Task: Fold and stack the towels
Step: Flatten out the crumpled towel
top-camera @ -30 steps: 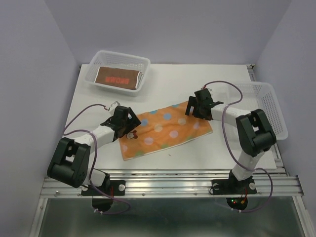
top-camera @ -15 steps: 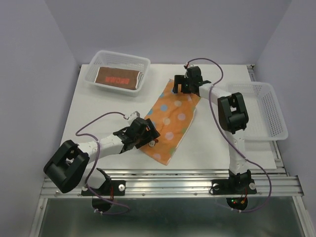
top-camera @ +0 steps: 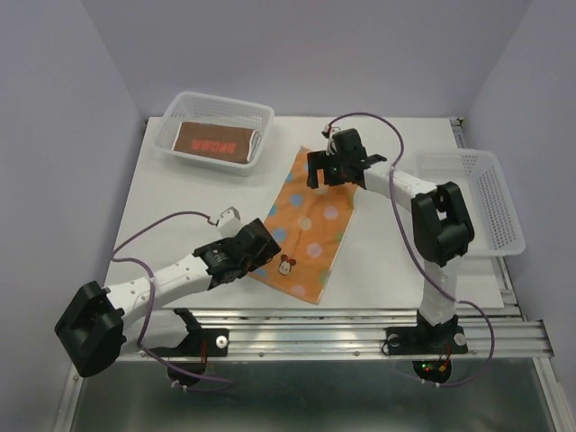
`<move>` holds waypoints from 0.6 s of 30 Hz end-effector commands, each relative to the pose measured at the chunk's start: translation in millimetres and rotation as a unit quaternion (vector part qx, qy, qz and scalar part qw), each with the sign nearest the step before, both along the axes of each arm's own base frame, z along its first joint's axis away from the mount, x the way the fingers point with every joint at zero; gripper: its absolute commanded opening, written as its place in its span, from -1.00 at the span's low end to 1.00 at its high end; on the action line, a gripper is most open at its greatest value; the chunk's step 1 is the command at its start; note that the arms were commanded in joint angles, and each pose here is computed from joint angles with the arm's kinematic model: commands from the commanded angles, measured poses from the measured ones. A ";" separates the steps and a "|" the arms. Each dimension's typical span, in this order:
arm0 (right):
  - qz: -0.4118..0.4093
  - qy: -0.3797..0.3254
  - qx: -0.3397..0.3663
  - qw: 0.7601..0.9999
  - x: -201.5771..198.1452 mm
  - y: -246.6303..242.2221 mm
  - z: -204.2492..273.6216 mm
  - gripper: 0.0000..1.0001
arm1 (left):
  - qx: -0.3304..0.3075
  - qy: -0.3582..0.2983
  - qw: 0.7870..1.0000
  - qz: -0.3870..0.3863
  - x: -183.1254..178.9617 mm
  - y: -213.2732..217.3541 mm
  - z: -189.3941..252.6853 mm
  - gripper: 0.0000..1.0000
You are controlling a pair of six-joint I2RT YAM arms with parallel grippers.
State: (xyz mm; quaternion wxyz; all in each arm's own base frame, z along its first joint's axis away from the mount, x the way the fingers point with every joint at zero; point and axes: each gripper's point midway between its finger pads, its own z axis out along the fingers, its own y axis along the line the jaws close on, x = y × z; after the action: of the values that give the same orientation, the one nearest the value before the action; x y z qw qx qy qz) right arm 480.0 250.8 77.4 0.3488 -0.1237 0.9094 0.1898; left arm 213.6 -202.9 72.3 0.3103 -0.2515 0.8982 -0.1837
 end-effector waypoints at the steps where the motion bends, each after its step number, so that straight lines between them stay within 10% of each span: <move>1: -0.040 -0.052 -0.026 0.998 -43.4 -4.9 23.5 1.00 | 0.054 -0.003 0.994 0.097 -3.2 56.9 -0.8 0.98; 14: -0.078 -0.049 0.003 0.996 -189.7 9.5 16.4 1.00 | 0.028 0.040 0.995 0.088 -2.8 73.6 -35.1 0.90; 18: -0.092 -0.045 -0.001 0.995 -205.9 -6.6 16.4 1.00 | 0.042 0.062 0.995 0.062 -2.8 66.4 -41.5 0.37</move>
State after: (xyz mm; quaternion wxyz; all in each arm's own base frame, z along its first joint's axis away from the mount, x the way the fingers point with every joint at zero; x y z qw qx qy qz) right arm 272.5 254.4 75.3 0.3693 -0.0950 0.9124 0.1487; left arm 206.4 -126.7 29.8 0.2823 -0.3321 0.8943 -0.1017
